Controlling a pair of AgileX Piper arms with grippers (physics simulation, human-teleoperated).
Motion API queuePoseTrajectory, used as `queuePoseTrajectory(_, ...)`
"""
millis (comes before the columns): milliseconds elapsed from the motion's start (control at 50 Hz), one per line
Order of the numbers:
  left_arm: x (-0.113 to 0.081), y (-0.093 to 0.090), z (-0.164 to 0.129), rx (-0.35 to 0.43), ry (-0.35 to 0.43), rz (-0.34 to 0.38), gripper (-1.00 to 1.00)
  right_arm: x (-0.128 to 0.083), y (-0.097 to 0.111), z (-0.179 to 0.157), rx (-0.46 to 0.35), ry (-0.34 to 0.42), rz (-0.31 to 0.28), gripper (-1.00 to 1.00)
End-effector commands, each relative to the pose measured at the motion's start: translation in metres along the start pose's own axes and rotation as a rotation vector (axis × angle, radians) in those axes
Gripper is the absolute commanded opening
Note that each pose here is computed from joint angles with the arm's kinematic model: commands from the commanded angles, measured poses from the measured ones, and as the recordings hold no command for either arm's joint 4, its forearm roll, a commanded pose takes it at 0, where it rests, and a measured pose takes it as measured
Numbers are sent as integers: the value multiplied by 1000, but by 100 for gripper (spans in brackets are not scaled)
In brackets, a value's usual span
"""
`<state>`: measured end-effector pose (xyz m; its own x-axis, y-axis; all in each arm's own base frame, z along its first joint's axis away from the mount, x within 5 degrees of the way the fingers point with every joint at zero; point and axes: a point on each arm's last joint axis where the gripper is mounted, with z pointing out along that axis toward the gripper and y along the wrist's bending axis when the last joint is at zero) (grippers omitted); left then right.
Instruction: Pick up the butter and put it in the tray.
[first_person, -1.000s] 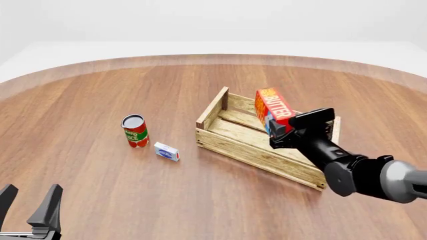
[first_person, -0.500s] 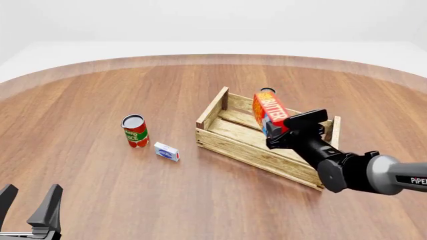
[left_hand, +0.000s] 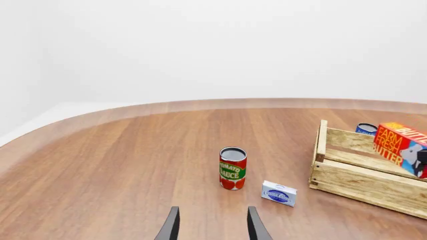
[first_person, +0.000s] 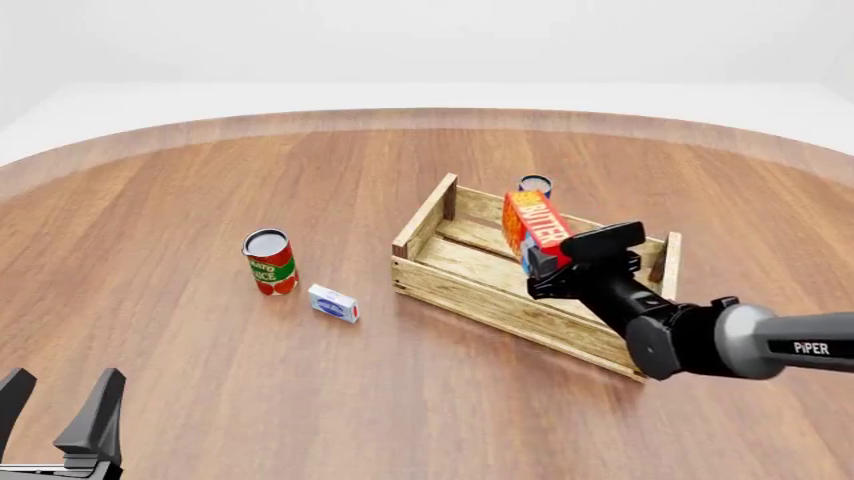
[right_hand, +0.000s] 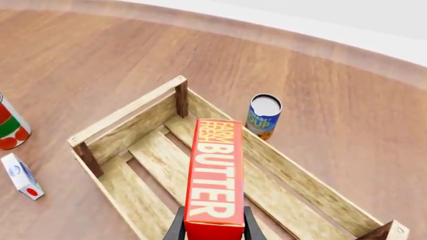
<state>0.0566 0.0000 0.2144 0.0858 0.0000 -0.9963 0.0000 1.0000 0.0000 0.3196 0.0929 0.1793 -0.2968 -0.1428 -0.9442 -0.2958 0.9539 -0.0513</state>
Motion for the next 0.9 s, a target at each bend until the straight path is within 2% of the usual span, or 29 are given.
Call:
queuePoseTrajectory(20,0,0,0,0,0,0,100,-6,-1,7,3,-19,19,-100)
queuePoseTrajectory(580,0,0,0,0,0,0,100,-2,-3,19,8,3,7,-100)
queuePoseTrajectory(600,0,0,0,0,0,0,100,-2,-3,19,8,0,5,100)
queuePoseTrajectory(900,0,0,0,0,0,0,100,-6,-7,16,20,-24,-18,100)
